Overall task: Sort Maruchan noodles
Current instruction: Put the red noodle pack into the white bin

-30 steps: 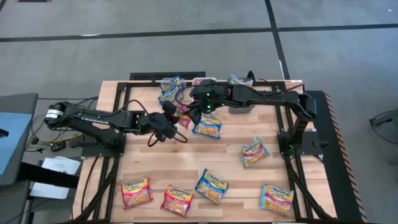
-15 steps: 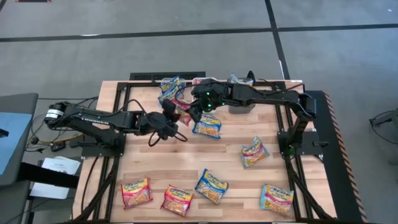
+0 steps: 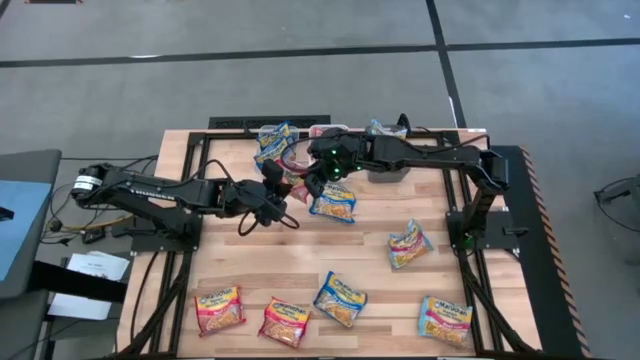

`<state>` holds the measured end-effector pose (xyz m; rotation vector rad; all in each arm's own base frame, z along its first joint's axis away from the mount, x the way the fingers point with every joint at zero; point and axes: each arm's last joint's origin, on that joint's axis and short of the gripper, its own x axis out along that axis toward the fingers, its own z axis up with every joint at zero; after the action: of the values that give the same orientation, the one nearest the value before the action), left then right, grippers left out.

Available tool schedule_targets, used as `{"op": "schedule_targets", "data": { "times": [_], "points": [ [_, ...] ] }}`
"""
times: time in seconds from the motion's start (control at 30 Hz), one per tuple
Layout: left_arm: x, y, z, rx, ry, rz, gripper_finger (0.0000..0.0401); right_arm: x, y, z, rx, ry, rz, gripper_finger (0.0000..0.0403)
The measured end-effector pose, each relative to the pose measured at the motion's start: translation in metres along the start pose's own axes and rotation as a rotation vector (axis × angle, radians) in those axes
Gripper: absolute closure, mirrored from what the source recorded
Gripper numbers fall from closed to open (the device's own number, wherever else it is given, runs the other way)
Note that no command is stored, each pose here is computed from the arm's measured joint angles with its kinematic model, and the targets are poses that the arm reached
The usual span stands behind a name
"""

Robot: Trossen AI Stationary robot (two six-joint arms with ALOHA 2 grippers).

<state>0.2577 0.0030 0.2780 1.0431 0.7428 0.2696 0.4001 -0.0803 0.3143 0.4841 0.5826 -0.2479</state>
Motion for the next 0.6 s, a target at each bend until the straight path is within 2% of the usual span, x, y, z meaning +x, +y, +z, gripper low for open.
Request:
{"op": "schedule_targets", "data": {
  "times": [0.1,0.27,0.6],
  "points": [
    [0.0004,0.0002,-0.0005,-0.051,0.001,-0.001,0.0387,0.0,-0.0001,-0.0002,0.0,0.003,-0.001,0.0336],
    [0.0004,0.0001,-0.0007,-0.11,0.002,-0.003,0.0367,0.0,-0.0004,-0.0008,0.016,0.009,-0.004,0.0343],
    [0.0006,0.0003,-0.0006,-0.218,-0.003,-0.006,0.0282,0.0,-0.0011,-0.0025,0.028,0.026,-0.011,0.0345]
  ]
}}
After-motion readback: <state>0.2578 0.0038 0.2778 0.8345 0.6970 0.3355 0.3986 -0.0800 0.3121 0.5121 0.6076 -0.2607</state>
